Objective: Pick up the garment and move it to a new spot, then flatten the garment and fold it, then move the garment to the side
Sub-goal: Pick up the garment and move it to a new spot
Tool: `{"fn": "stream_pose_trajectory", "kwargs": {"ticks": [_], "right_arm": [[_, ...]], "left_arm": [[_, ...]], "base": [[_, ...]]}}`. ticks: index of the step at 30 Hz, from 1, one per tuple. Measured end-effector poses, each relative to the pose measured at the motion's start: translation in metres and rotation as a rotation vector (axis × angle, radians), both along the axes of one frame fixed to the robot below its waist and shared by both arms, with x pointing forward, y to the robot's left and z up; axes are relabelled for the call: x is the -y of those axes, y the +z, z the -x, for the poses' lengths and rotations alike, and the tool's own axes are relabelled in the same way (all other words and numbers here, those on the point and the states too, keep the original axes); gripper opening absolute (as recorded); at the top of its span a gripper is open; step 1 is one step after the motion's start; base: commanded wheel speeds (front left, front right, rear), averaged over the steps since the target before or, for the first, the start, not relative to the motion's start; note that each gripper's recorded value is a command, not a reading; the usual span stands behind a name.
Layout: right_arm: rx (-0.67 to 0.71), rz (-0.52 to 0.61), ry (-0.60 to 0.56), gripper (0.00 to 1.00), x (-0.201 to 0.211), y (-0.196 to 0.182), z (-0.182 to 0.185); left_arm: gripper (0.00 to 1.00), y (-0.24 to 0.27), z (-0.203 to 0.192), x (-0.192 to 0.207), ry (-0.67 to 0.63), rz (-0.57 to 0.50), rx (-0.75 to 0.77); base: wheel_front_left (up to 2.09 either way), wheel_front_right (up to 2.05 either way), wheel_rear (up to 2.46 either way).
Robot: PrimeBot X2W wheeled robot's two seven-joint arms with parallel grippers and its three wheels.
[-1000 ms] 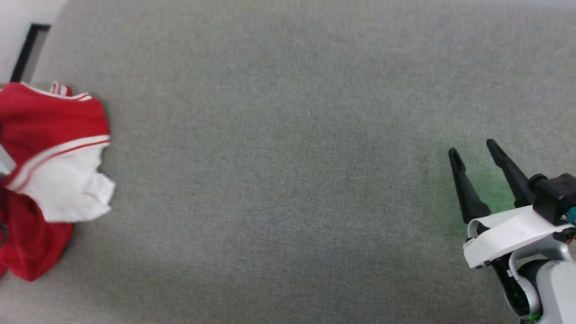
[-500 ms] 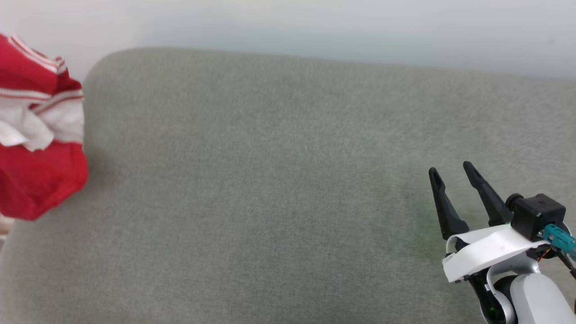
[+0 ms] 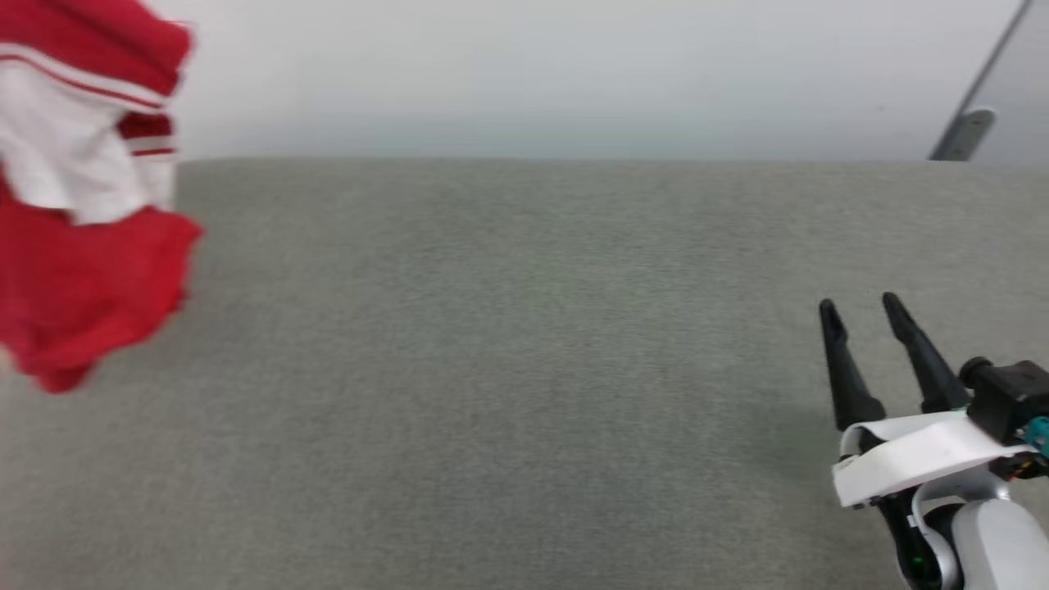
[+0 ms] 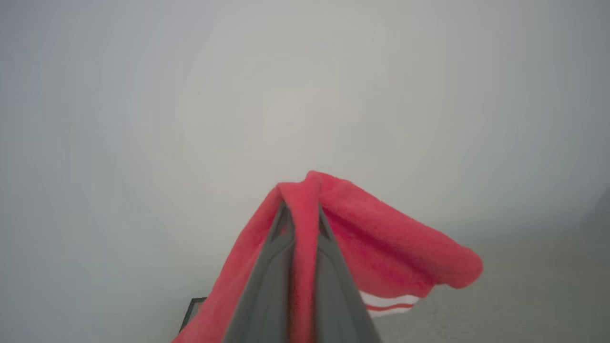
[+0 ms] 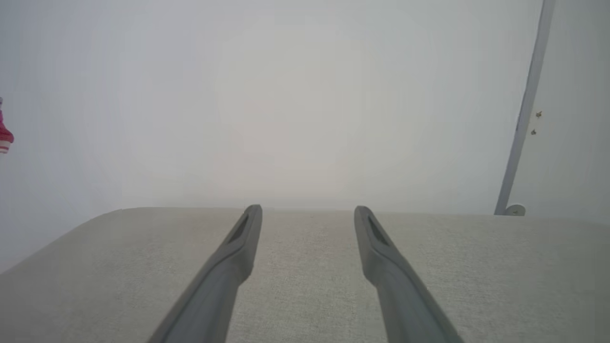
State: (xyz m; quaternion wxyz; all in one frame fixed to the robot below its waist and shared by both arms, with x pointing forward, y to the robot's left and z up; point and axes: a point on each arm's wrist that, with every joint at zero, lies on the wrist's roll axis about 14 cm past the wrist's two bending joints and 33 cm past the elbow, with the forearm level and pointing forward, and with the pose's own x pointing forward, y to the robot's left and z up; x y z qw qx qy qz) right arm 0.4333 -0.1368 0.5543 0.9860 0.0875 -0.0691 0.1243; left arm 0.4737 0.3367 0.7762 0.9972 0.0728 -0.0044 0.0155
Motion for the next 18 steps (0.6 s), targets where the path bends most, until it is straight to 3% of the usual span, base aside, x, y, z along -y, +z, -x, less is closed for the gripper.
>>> {"fn": "stream_pose_trajectory", "kwargs": {"ticks": [10, 18], "right_arm": [[0.014, 0.02, -0.159, 1.0, 0.059, 0.003, 0.017], [0.004, 0.024, -0.27, 1.0, 0.097, -0.004, 0.028]], "left_arm": [[0.0, 0.008, -0.014, 0.132, -0.309, -0.021, 0.018], [0.0, -0.034, -0.02, 0.23, -0.543, -0.012, -0.054]], "base": [[0.0, 0.0, 0.0], [0.0, 0.0, 0.0]]}}
